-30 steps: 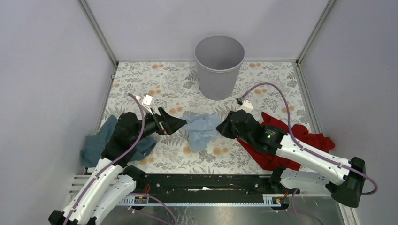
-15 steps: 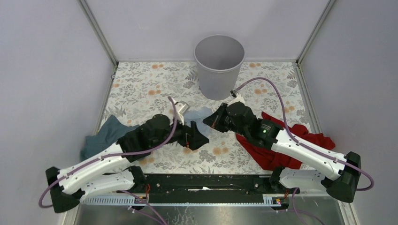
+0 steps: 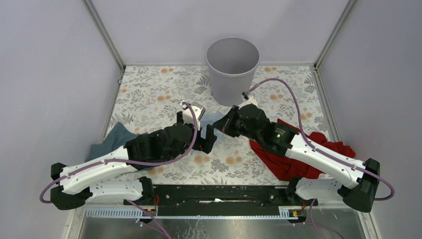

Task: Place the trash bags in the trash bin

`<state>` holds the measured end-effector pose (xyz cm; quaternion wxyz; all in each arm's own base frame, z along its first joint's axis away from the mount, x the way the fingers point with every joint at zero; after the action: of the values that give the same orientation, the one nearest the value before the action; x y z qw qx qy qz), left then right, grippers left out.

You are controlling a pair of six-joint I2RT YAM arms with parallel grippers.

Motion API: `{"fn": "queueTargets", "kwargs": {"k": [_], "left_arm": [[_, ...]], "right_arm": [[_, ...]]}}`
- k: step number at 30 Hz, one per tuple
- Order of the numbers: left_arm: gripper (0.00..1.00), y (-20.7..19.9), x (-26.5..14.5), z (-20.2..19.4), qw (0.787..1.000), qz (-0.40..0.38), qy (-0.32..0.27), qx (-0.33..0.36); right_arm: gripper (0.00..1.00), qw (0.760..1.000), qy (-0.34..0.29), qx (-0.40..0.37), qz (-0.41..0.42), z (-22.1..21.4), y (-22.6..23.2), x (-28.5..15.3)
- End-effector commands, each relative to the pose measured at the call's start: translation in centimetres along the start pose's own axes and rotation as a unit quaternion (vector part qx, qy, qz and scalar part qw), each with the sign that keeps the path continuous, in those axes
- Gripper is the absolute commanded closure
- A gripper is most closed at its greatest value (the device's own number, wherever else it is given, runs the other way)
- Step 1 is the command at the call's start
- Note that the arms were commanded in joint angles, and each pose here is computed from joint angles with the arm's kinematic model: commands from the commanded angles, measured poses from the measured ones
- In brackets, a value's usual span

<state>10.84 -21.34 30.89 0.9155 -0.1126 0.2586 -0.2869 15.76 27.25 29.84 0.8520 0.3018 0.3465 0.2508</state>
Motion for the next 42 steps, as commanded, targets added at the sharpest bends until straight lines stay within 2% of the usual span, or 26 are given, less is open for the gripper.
{"fn": "queueTargets", "kwargs": {"k": [1,8,10,11,14,17,20,23,25,31,36,39,42], "left_arm": [[0.09,0.7,0.4,1.0,0.998,0.061,-0.021,0.025],[0.15,0.0,2.8,0.9,0.994,0.097,-0.019,0.05],[0.2,0.0,3.3,1.0,0.992,0.113,-0.026,0.051],[0.25,0.2,3.5,1.0,0.99,0.125,-0.031,0.05],[0.58,0.9,3.5,1.1,0.984,0.165,-0.054,0.032],[0.73,1.8,3.4,0.7,0.982,0.179,-0.06,0.008],[0.89,3.0,3.2,0.1,0.98,0.19,-0.06,-0.027],[0.99,4.6,3.0,-0.7,0.979,0.191,-0.052,-0.058],[1.0,5.6,2.8,-1.0,0.979,0.181,-0.049,-0.081],[1.0,6.4,1.4,-0.6,0.984,0.087,-0.06,-0.144],[1.0,4.9,-0.3,1.5,0.98,-0.02,-0.073,-0.183],[1.0,3.7,-0.4,2.4,0.976,-0.055,-0.066,-0.199],[1.0,3.0,0.3,2.4,0.972,-0.078,-0.055,-0.213]], "right_arm": [[0.98,0.999,-0.029,0.003,0.017,1.4,1.3,-0.8],[0.96,0.999,-0.031,0.007,0.021,1.4,1.3,-1.0],[0.95,0.999,-0.032,0.007,0.022,1.4,1.3,-1.1],[0.94,0.999,-0.033,0.007,0.022,1.5,1.3,-1.2],[0.87,0.999,-0.035,-0.001,0.016,1.3,1.0,-1.2],[0.71,0.999,-0.044,-0.021,-0.002,1.2,0.0,-1.3],[0.4,0.995,-0.067,-0.068,-0.019,1.3,-1.3,-1.9],[0.15,0.986,-0.09,-0.136,-0.035,1.6,-2.8,-3.0],[0.02,0.978,-0.085,-0.189,-0.031,1.3,-3.7,-3.7],[0.0,0.954,0.01,-0.298,0.017,-2.0,-5.8,-3.1],[0.0,0.944,0.084,-0.288,0.141,-5.2,-5.0,-1.3],[0.0,0.943,0.094,-0.252,0.198,-6.2,-3.8,0.2],[0.0,0.946,0.092,-0.229,0.211,-7.0,-3.6,1.9]]}}
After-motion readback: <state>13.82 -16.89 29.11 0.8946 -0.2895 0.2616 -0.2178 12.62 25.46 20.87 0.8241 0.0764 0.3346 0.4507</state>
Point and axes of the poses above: each gripper's point midway between its finger pads, its own x axis out along the fingers, its own y axis along the line the jaws close on, z = x × y, the point moved 8 cm from there along -x, back along the fingers, and after that the axes turned 10 degrees about -x, right-handed, at the moved point
